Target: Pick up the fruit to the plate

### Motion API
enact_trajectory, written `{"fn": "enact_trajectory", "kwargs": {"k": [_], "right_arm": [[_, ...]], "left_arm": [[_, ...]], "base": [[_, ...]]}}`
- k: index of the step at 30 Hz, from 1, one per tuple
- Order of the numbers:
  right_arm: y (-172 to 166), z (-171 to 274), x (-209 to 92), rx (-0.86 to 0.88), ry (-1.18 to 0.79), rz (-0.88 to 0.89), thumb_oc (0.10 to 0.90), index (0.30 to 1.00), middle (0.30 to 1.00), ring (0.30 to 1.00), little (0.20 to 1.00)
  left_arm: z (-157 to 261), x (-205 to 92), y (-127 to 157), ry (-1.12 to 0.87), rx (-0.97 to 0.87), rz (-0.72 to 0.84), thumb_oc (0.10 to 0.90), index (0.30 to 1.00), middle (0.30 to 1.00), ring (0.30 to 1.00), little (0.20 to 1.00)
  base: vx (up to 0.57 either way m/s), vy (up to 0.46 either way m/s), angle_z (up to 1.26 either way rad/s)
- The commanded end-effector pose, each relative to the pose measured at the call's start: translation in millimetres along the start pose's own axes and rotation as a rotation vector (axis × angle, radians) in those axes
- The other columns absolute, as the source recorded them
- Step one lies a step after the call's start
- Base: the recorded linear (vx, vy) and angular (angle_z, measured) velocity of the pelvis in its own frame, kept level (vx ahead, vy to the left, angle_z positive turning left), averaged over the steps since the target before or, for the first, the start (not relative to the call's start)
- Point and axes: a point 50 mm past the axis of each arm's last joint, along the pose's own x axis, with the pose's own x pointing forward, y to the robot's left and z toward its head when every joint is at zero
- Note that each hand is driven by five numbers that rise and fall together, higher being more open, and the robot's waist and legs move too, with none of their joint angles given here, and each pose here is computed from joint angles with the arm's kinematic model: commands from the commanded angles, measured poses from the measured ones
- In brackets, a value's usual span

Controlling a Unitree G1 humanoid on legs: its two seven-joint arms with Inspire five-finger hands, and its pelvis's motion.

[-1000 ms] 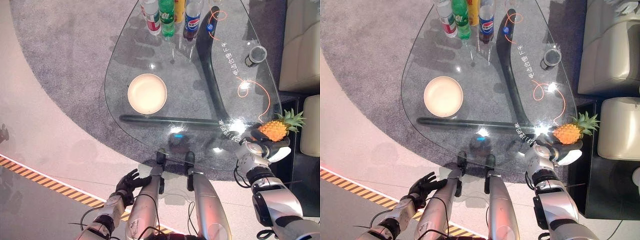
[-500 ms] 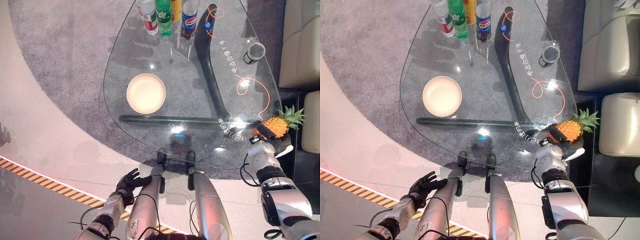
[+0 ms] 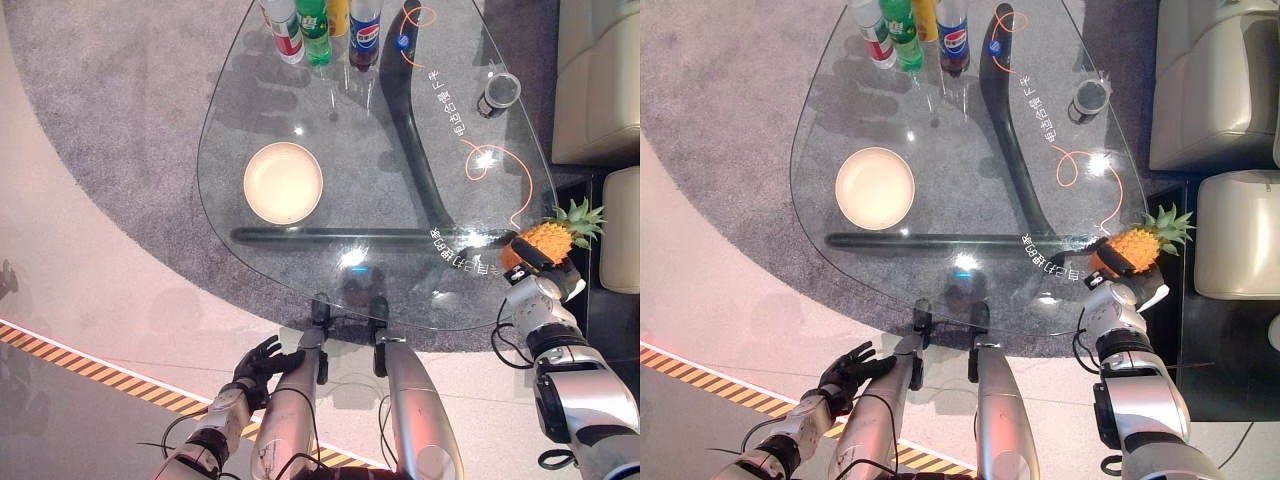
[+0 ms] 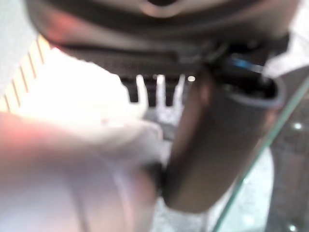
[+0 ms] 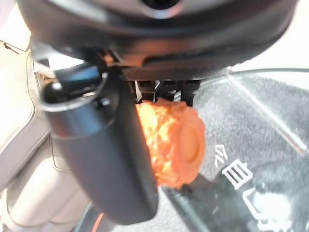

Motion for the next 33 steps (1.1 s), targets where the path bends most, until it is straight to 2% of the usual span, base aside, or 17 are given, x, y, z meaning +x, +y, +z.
{"fn": "enact_trajectory", "kwargs": {"k": [1, 7, 15, 21, 29, 33], "right_arm": [[8.6, 10.4, -1.2, -0.095, -0.004, 0.044, 0.1, 0.3, 0.3, 0.3, 0.2], [7.1, 22.1, 1.0, -0.201, -0.041, 0.002, 0.1, 0.3, 0.3, 0.3, 0.2], [4.9, 23.2, 1.8, -0.234, -0.054, -0.023, 0.1, 0.3, 0.3, 0.3, 0.2], [8.3, 28.9, -0.4, -0.132, -0.101, 0.03, 0.1, 0.3, 0.3, 0.3, 0.2], [33.7, 39.9, -27.1, 0.04, -0.265, 0.201, 0.1, 0.3, 0.3, 0.3, 0.2], [40.1, 46.2, -38.8, 0.031, -0.345, 0.248, 0.1, 0.3, 0.3, 0.3, 0.2]], "left_arm": [[-23.2, -7.3, 12.1, 0.072, -0.026, 0.029, 0.8, 0.9, 0.9, 0.9, 0.9], [-20.9, -6.7, 13.1, 0.063, -0.044, 0.018, 0.8, 0.9, 0.9, 0.9, 0.9], [-18.4, -6.3, 13.0, 0.053, -0.064, 0.01, 0.8, 0.9, 0.9, 0.9, 0.9], [-16.4, -7.1, 15.3, 0.041, -0.071, 0.012, 0.8, 0.9, 0.9, 0.9, 0.9], [-15.7, -9.8, 19.0, 0.02, -0.089, 0.022, 0.8, 0.9, 0.9, 0.9, 0.9], [-14.2, -10.5, 20.5, 0.001, -0.106, 0.026, 0.8, 0.9, 0.9, 0.9, 0.9]], "base": [[0.0, 0.0, 0.0], [0.0, 0.014, 0.07], [0.0, 0.005, 0.02], [0.0, 0.0, 0.0], [-0.03, 0.009, 0.0], [-0.04, 0.022, 0.0]]}}
